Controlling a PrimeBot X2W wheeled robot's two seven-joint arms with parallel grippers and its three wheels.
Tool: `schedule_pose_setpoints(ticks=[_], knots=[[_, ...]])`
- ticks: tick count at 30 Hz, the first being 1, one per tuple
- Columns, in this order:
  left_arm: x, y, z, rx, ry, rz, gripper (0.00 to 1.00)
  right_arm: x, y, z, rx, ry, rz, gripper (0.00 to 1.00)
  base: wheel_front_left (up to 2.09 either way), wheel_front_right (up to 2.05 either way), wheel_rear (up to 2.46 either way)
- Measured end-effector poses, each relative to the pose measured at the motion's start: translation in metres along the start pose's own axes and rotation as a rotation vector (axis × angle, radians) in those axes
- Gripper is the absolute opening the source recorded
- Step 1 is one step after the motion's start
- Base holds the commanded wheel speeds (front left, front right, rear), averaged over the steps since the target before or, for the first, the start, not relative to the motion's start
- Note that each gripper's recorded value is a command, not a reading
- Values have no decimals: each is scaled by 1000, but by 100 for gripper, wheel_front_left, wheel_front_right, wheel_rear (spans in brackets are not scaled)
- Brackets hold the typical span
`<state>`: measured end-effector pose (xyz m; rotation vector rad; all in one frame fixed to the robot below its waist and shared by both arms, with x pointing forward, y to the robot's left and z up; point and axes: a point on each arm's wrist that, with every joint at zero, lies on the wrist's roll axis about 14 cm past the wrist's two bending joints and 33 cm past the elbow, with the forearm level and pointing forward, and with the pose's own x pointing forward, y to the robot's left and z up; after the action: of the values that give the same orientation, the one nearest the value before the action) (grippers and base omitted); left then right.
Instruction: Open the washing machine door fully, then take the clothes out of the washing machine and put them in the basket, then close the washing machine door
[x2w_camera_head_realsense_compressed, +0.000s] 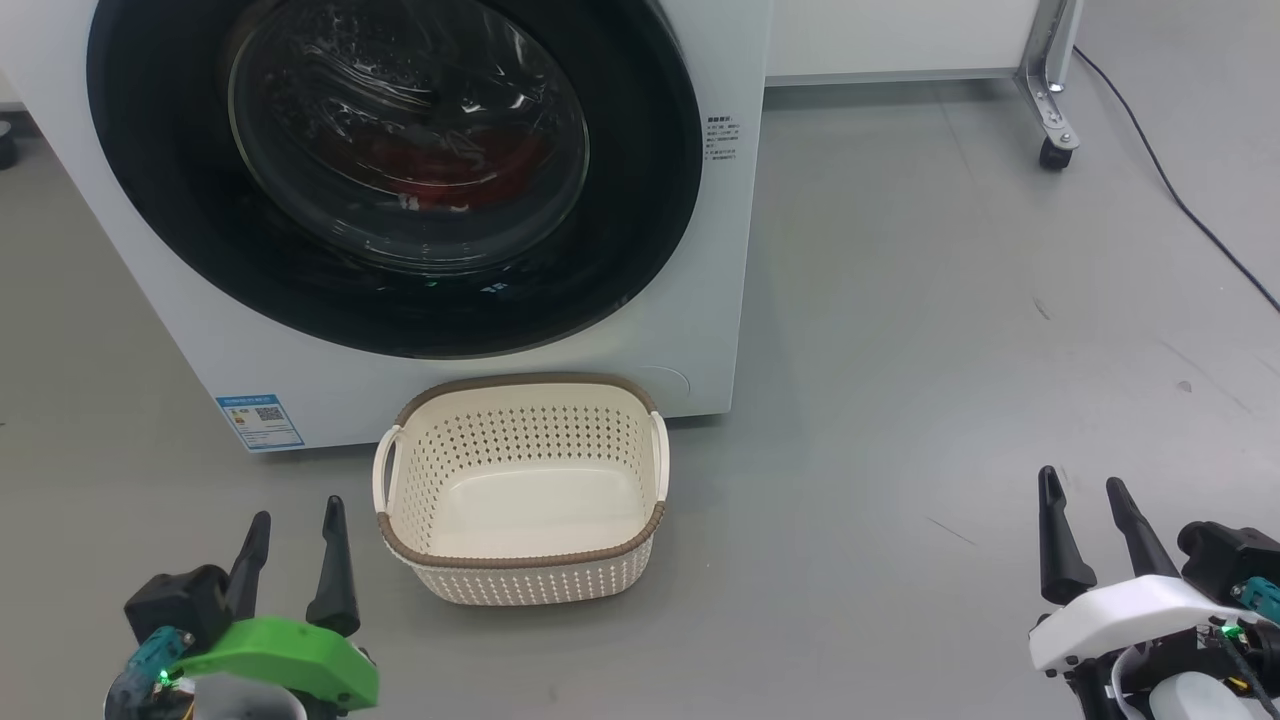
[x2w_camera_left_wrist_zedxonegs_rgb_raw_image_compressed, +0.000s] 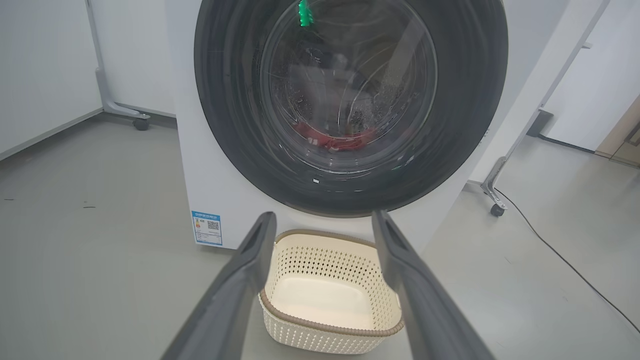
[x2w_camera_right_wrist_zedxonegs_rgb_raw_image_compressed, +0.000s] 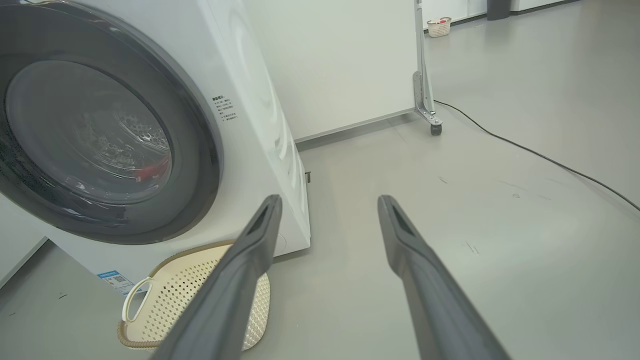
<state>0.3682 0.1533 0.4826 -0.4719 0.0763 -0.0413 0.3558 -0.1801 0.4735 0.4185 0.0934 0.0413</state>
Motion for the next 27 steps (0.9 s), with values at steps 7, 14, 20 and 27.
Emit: schedule_pose_setpoints(ticks=[7,14,20,27], knots=[[-1,-2,0,101,-13,-15,100,0,8,-2,-97,-6,36,100,0,0,0],[-1,-9,1,198,-31,-42,100,-1,16,-2,-193,-20,73,100,0,0,0],[0,-14,4,243,-52,-64,100,-2,18,-1,-251,-28,86,100,0,0,0],[0,-9,-1,246,-36,-48,100,-2,17,-2,-251,-26,82,100,0,0,0]])
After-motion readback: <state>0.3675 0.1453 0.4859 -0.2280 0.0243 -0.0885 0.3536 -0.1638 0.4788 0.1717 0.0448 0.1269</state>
